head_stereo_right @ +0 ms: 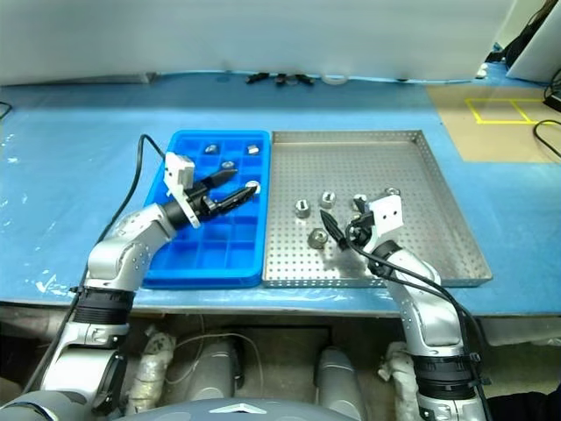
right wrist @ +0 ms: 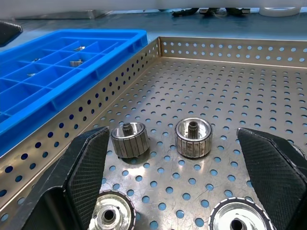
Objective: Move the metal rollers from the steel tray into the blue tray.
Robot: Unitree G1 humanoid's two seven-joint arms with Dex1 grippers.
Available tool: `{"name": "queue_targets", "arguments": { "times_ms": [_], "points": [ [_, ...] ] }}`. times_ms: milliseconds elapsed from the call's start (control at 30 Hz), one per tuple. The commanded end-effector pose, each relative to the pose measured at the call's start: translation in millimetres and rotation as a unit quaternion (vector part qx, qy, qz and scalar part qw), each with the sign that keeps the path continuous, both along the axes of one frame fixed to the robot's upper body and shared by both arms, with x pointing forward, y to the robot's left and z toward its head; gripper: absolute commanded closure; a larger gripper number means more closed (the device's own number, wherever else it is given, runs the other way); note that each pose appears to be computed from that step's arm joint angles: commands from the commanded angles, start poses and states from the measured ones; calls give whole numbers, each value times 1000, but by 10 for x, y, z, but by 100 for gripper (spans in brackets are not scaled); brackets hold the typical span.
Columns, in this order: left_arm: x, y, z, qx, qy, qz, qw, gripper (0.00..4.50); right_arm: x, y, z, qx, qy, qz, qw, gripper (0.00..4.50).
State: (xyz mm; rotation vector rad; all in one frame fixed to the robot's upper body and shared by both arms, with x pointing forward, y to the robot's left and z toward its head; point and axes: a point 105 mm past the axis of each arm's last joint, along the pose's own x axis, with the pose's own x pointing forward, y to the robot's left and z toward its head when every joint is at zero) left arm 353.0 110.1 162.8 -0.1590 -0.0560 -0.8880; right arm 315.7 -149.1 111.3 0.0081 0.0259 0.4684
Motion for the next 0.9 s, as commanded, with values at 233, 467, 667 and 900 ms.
{"name": "queue_targets", "arguments": {
  "times_ms": [233, 467, 667, 900],
  "points": [
    [-64, -14, 129, -16, -30, -3, 999, 0, -57, -87, 105, -3, -16, -10, 1000, 2],
    [-81, -6, 52, -20, -22, -7, 1000, 0, -50, -74, 204, -10, -21, -7, 1000, 2],
    [-52, 25, 33, -14, -22, -15, 1000, 0, -71, -54, 252, -8, -23, -13, 1000, 2],
    [-10, 48, 62, -5, -31, -22, 999, 0, -31, -52, 304, -10, -27, -17, 999, 2]
  ]
}}
